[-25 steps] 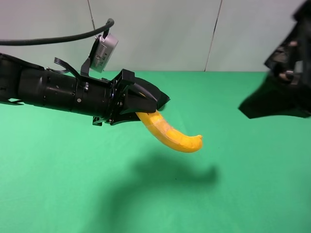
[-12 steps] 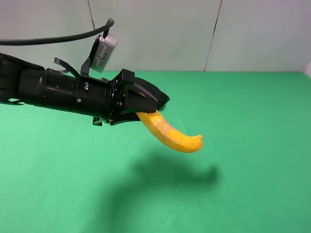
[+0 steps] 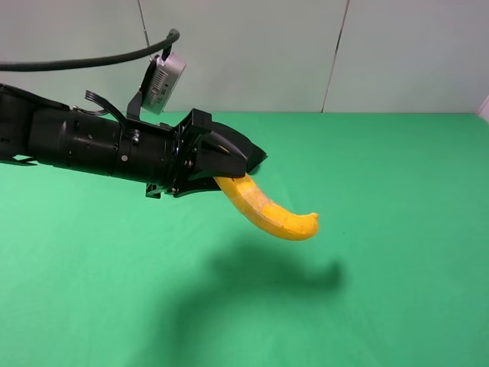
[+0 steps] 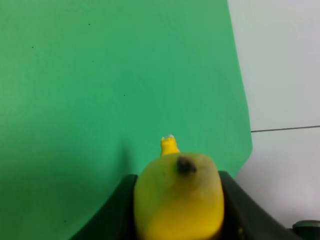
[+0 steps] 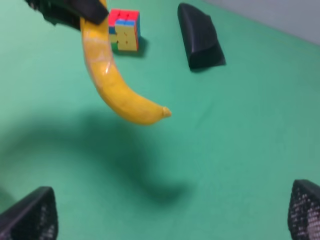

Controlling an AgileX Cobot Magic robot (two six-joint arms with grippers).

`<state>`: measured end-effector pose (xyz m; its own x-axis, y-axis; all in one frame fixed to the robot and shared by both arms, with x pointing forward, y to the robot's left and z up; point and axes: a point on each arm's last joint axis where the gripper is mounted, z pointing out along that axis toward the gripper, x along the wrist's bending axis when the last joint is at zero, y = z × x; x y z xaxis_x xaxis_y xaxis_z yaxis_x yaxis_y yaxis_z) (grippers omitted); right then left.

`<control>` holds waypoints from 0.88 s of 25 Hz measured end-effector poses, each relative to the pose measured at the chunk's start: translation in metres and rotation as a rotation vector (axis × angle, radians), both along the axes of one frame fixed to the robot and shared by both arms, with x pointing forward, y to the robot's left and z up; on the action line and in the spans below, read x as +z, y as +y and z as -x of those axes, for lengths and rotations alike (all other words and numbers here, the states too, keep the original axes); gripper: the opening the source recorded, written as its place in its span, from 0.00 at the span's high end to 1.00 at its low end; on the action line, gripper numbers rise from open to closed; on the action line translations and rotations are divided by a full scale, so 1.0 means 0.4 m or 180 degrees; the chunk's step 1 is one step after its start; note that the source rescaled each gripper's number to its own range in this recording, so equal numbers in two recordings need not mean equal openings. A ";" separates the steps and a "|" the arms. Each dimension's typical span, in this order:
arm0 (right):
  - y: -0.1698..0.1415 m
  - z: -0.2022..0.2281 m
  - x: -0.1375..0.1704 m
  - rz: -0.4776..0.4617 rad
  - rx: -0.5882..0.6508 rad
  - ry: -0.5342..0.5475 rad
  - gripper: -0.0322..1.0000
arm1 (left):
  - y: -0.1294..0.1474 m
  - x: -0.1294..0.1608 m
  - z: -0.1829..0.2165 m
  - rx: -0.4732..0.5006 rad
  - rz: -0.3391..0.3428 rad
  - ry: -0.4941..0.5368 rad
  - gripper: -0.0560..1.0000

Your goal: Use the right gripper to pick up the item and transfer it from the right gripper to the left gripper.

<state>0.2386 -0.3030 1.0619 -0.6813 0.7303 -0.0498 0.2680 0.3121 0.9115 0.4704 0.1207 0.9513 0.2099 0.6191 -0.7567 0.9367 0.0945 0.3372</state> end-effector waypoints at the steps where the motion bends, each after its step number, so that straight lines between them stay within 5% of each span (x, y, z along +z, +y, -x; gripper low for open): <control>1: -0.002 0.002 -0.009 -0.0004 -0.0001 0.0000 0.00 | 0.000 0.000 0.000 0.0000 0.0000 0.0000 0.95; 17: 0.000 0.000 -0.022 0.0003 -0.0026 0.0038 0.00 | 0.000 0.000 0.000 0.0004 -0.0005 -0.0001 0.95; 22: 0.000 0.001 -0.022 -0.0001 -0.0395 0.0039 0.00 | 0.001 -0.001 -0.001 0.0017 -0.0019 -0.0005 0.95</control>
<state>0.2381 -0.3029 1.0530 -0.5862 0.8091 -0.0418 0.3158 0.2757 0.9079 0.4709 0.1212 0.9509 0.2079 0.6248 -0.7526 0.9356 0.0975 0.3393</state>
